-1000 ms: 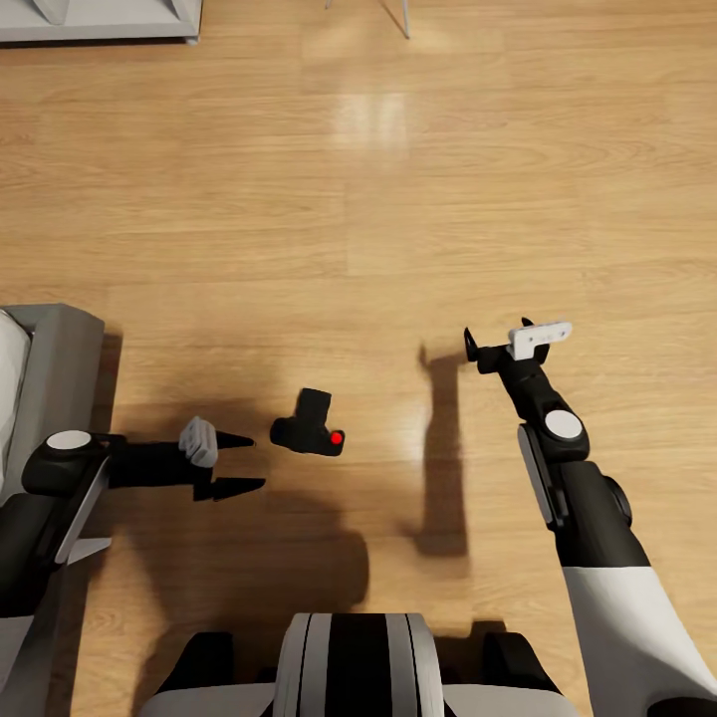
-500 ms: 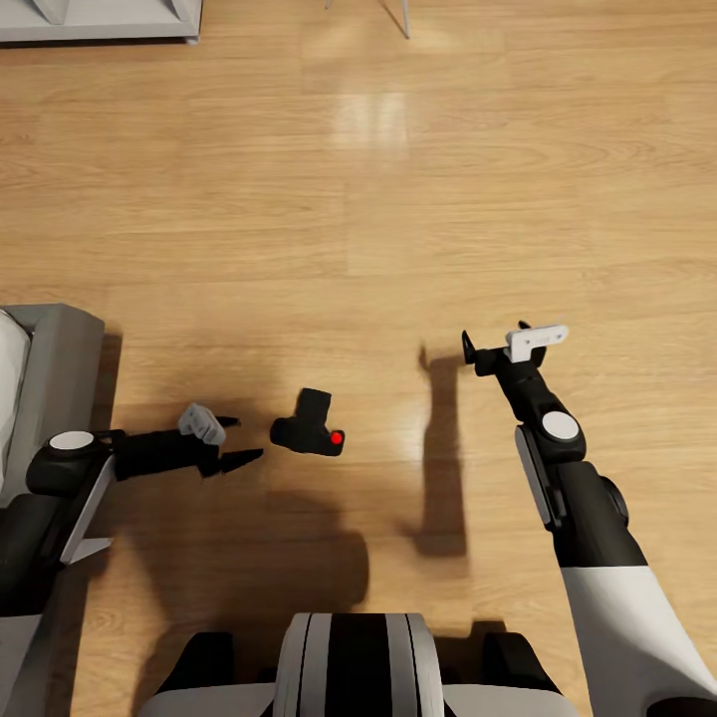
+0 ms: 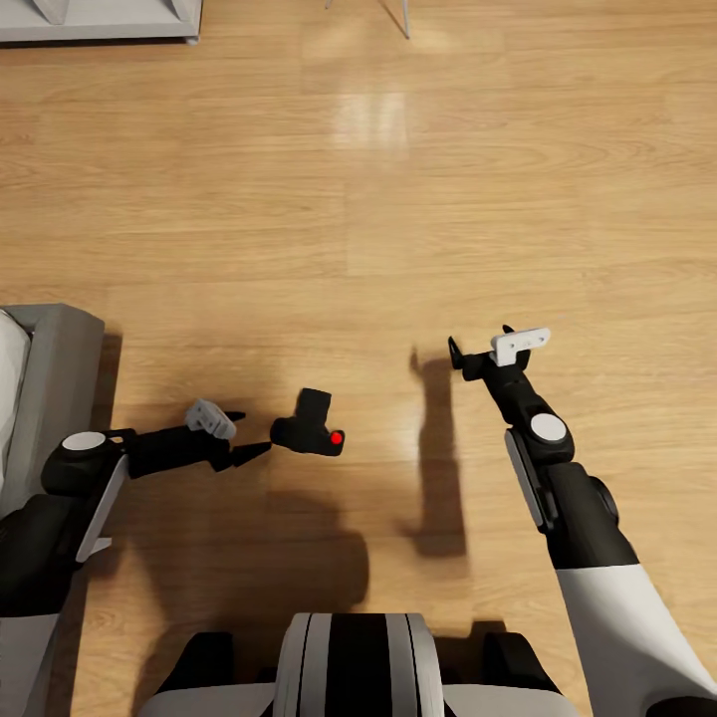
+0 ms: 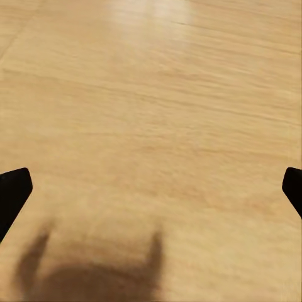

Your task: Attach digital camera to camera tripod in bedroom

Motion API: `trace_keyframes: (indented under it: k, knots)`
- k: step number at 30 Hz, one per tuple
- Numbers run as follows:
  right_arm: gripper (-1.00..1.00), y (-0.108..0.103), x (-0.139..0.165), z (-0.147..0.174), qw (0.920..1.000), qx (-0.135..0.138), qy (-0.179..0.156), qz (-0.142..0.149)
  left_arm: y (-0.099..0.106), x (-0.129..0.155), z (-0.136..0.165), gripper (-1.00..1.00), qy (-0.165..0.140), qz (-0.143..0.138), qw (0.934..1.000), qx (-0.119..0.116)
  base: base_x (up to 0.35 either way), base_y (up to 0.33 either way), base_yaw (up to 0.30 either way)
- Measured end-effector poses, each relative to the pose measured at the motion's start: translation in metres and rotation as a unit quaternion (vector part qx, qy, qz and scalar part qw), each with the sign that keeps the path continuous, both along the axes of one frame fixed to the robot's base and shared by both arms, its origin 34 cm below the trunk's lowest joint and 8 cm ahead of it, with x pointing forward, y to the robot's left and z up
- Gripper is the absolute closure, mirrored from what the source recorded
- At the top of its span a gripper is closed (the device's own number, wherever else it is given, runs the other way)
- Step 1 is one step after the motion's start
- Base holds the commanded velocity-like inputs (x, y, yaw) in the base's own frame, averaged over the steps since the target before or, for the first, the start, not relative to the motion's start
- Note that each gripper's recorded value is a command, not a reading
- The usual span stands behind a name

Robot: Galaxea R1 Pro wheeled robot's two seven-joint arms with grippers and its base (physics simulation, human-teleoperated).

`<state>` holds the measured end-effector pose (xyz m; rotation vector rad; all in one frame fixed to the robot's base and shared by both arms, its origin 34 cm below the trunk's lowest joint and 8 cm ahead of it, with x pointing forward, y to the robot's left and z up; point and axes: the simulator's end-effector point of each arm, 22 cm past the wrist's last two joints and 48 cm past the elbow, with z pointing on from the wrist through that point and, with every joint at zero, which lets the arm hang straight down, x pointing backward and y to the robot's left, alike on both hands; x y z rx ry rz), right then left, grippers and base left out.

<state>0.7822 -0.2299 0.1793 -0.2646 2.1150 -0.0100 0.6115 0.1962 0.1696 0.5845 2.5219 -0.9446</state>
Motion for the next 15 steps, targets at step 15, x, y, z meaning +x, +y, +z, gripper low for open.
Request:
trace_keyframes:
  k: [15]
  knots:
    - [-1.0, 0.008, -0.0009, -0.0002, 1.0, 0.002, 0.0, 0.008, 0.002, 0.0024, -0.0021, -1.0, -0.005, 0.005, 1.0, 0.003, 0.0, 0.0, 0.0]
